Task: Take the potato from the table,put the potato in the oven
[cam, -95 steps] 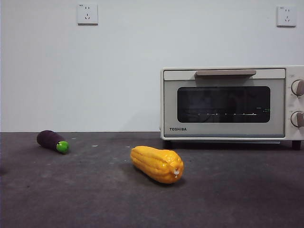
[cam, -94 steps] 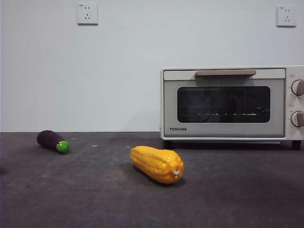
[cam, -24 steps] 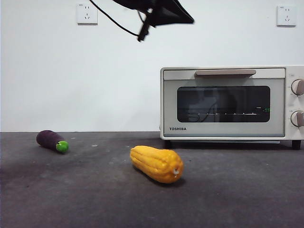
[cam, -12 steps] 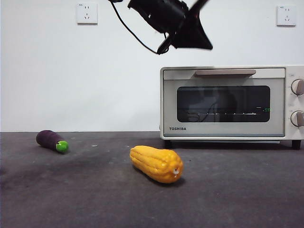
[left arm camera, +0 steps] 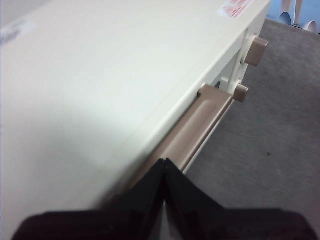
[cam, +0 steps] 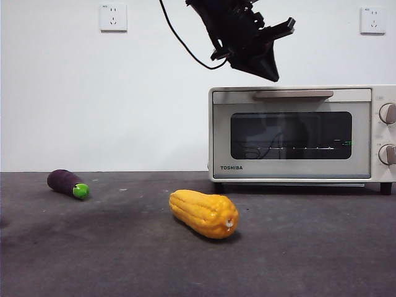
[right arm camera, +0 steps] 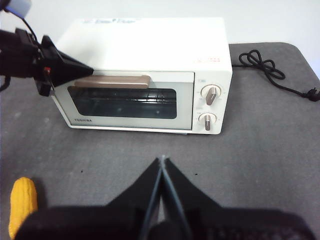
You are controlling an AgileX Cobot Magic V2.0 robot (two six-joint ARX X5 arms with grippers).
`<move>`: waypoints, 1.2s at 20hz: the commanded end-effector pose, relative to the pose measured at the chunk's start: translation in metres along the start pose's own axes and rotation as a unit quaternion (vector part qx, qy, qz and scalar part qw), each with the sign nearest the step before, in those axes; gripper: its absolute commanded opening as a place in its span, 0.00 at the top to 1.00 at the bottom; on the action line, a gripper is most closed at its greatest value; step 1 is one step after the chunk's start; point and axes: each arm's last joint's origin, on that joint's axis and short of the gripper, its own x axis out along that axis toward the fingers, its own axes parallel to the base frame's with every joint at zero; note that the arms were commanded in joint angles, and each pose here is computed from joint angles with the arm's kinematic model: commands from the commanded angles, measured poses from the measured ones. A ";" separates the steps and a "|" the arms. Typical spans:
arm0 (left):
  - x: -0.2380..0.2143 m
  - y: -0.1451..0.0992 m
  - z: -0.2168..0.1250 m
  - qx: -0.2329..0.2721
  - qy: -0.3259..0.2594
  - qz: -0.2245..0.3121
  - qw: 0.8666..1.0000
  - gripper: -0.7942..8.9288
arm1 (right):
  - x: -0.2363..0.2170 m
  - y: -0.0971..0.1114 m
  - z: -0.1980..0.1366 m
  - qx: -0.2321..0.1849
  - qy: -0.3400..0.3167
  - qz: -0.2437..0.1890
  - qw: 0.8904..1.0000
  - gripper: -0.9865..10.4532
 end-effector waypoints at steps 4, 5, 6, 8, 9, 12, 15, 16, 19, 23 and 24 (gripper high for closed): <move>0.017 -0.001 -0.009 0.047 0.011 0.026 0.998 0.92 | 0.000 0.000 0.002 -0.011 -0.004 0.001 1.000 0.91; 0.018 -0.001 -0.010 0.049 0.011 0.026 0.998 0.92 | 0.000 0.000 0.002 -0.011 -0.004 0.001 1.000 0.91; 0.019 -0.001 -0.010 0.050 0.012 0.027 0.998 0.92 | 0.000 0.000 0.002 -0.012 -0.004 0.001 1.000 0.91; 0.021 -0.001 -0.011 0.052 0.011 0.025 0.998 0.93 | 0.000 0.000 0.002 -0.012 -0.005 0.001 1.000 0.91; 0.022 0.000 -0.011 0.052 0.007 0.025 0.998 0.93 | 0.000 0.000 0.002 -0.012 -0.005 0.001 1.000 0.91; 0.025 0.001 -0.011 0.053 -0.004 0.028 0.998 0.93 | 0.001 0.000 0.002 -0.016 -0.005 0.000 1.000 0.91; 0.028 0.002 -0.014 0.052 0.001 0.028 0.998 0.93 | 0.001 0.000 0.002 -0.021 -0.004 -0.001 1.000 0.91; 0.032 0.002 -0.017 0.051 0.005 0.027 0.998 0.93 | 0.001 0.000 0.002 -0.023 -0.005 -0.001 1.000 0.91; 0.039 0.002 -0.023 0.049 0.016 0.024 0.998 0.93 | 0.002 0.000 0.003 -0.023 -0.003 -0.001 1.000 0.91; 0.046 0.000 -0.031 0.044 0.033 0.016 0.998 0.93 | 0.005 0.000 0.004 -0.023 -0.001 -0.001 1.000 0.91; 0.046 0.000 -0.032 0.043 0.037 0.015 0.998 0.93 | 0.007 0.000 0.005 -0.023 0.001 -0.001 1.000 0.91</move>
